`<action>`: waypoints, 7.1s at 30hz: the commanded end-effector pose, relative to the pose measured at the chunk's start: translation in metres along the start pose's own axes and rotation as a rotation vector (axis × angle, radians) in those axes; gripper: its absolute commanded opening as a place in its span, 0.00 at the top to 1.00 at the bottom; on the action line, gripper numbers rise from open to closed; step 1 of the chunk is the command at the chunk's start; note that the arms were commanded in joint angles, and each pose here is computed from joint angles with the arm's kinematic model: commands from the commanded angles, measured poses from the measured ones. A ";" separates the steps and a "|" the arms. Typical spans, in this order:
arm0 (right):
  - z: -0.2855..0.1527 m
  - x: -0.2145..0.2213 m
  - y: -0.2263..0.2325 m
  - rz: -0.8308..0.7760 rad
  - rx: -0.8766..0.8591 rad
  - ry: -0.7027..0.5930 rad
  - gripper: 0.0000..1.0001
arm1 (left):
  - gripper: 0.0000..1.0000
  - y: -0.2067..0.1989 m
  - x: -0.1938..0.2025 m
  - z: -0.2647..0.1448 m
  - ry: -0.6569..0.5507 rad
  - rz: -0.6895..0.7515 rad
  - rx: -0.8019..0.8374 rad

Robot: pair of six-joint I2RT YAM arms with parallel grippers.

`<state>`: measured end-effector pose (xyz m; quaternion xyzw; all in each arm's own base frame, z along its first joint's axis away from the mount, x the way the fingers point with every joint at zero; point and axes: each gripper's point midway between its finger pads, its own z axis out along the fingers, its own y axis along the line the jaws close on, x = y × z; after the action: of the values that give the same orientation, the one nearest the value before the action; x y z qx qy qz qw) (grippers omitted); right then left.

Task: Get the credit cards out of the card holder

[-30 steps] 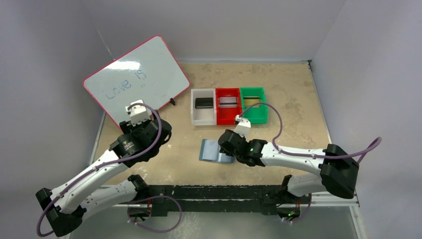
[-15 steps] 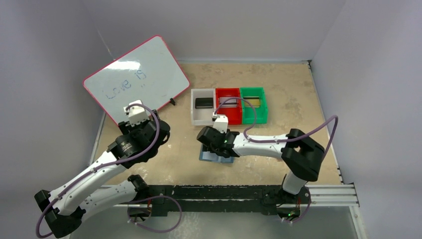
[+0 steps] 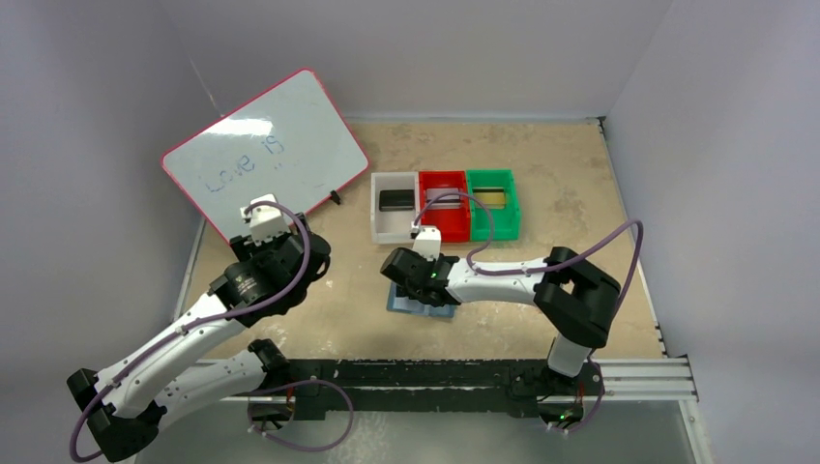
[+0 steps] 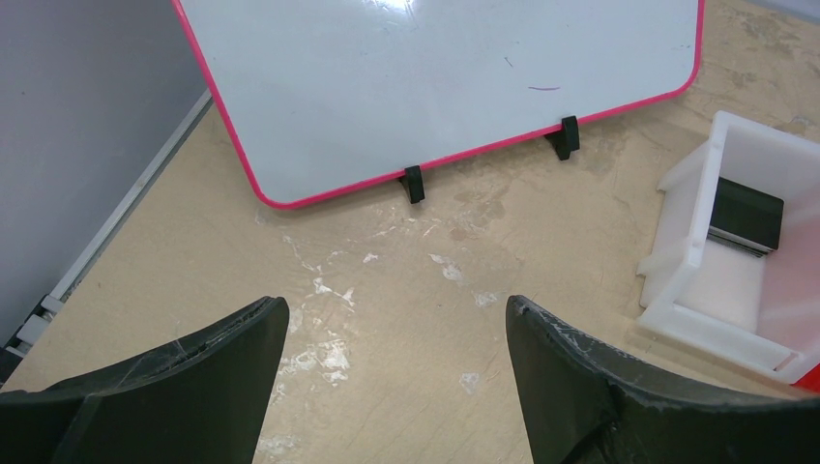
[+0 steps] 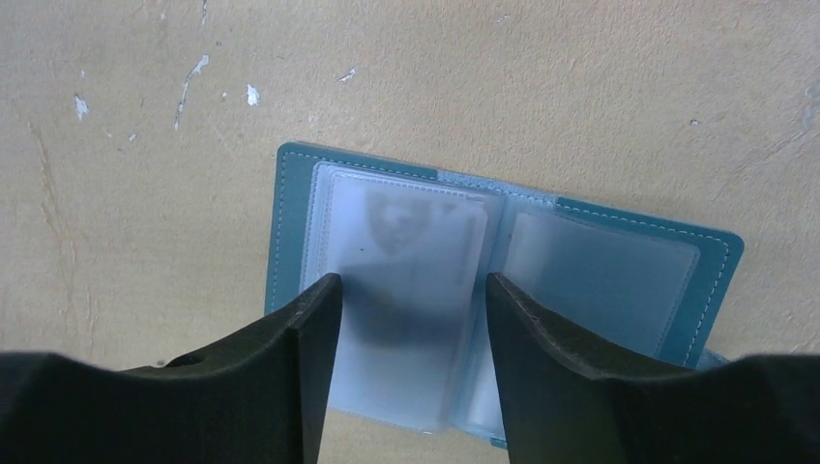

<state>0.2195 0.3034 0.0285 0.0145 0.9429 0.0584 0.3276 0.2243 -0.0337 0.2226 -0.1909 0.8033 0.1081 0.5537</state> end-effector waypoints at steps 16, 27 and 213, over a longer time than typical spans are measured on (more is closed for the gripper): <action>0.003 0.011 -0.012 0.054 -0.062 0.014 0.57 | 0.17 -0.031 0.007 -0.006 0.080 -0.060 0.133; -0.019 -0.019 0.013 0.021 -0.054 -0.061 0.28 | 0.17 -0.009 -0.004 -0.006 0.021 -0.071 0.067; -0.010 0.017 -0.015 0.302 -0.605 0.178 0.79 | 0.71 -0.213 0.216 -0.052 0.664 -0.085 0.590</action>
<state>0.2040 0.2858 0.0227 0.0444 0.9009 0.3650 0.2305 0.1930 -0.2744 0.0361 -0.0951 0.9299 -0.2058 0.2896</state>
